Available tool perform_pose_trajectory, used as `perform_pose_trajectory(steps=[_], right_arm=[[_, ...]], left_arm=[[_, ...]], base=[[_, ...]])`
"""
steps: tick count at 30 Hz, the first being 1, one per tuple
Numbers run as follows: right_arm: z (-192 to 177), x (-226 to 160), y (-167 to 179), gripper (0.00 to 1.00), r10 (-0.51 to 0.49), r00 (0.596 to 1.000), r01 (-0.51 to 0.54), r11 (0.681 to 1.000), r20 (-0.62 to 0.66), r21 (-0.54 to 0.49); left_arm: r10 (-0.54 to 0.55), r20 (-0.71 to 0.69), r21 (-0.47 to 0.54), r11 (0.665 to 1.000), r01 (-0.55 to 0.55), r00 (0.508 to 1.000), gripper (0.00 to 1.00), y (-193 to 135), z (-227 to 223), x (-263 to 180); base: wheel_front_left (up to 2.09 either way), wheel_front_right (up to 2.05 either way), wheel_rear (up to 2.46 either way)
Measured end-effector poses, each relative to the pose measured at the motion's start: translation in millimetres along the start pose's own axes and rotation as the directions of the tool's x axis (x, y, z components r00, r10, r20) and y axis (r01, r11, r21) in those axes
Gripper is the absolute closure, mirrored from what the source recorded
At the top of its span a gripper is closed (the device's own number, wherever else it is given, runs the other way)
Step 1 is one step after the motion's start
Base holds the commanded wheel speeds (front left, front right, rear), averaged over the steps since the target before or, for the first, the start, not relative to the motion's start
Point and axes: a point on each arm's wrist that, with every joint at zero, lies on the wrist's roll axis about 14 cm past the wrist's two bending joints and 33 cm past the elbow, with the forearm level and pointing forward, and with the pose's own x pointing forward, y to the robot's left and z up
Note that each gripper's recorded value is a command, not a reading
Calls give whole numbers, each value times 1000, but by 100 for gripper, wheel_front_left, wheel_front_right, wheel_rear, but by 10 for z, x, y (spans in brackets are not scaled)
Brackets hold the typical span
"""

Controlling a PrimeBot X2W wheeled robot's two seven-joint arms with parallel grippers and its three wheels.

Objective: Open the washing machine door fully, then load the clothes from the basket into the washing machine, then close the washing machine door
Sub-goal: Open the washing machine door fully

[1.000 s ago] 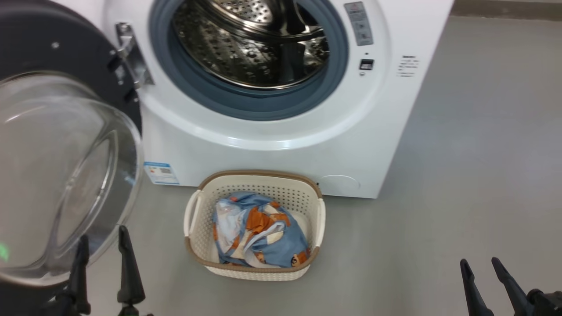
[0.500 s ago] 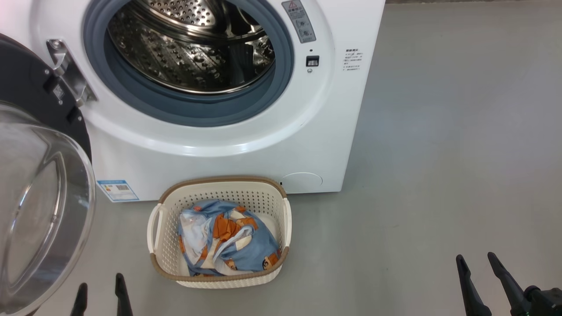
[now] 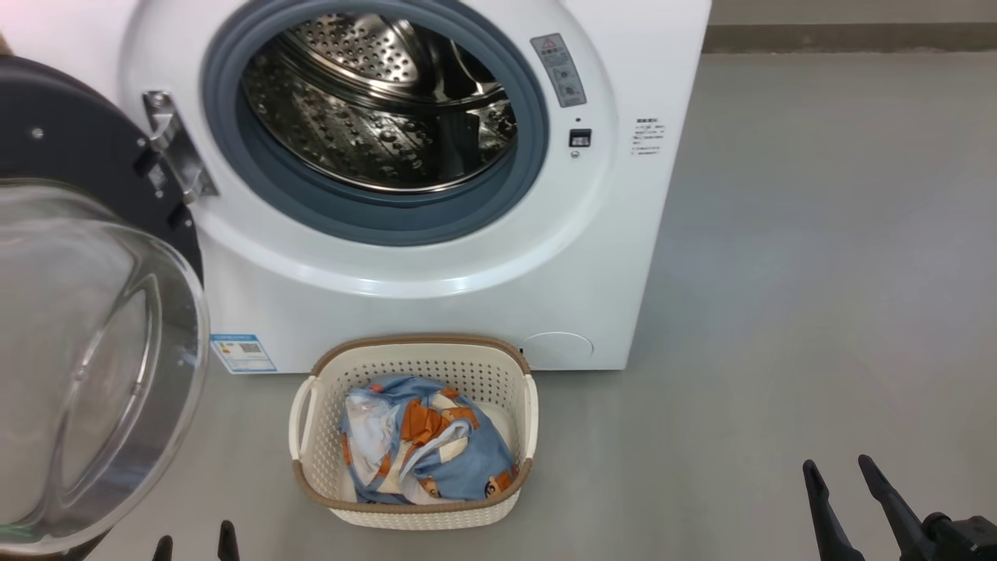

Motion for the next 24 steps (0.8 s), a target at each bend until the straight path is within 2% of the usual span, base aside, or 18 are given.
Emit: perform_pose_trajectory(steps=[10, 24], right_arm=[[22, 82, 174, 0, 56, 998, -56, 998, 7, 0], [14, 50, 152, 0, 47, 999, -47, 999, 5, 2]], left_arm=[[36, 10, -8, 999, -36, 999, 0, 110, 17, -115], [27, -1, 4, 1000, -27, 1000, 0, 89, -21, -109]], base=[[0, 0, 0], [0, 0, 0]])
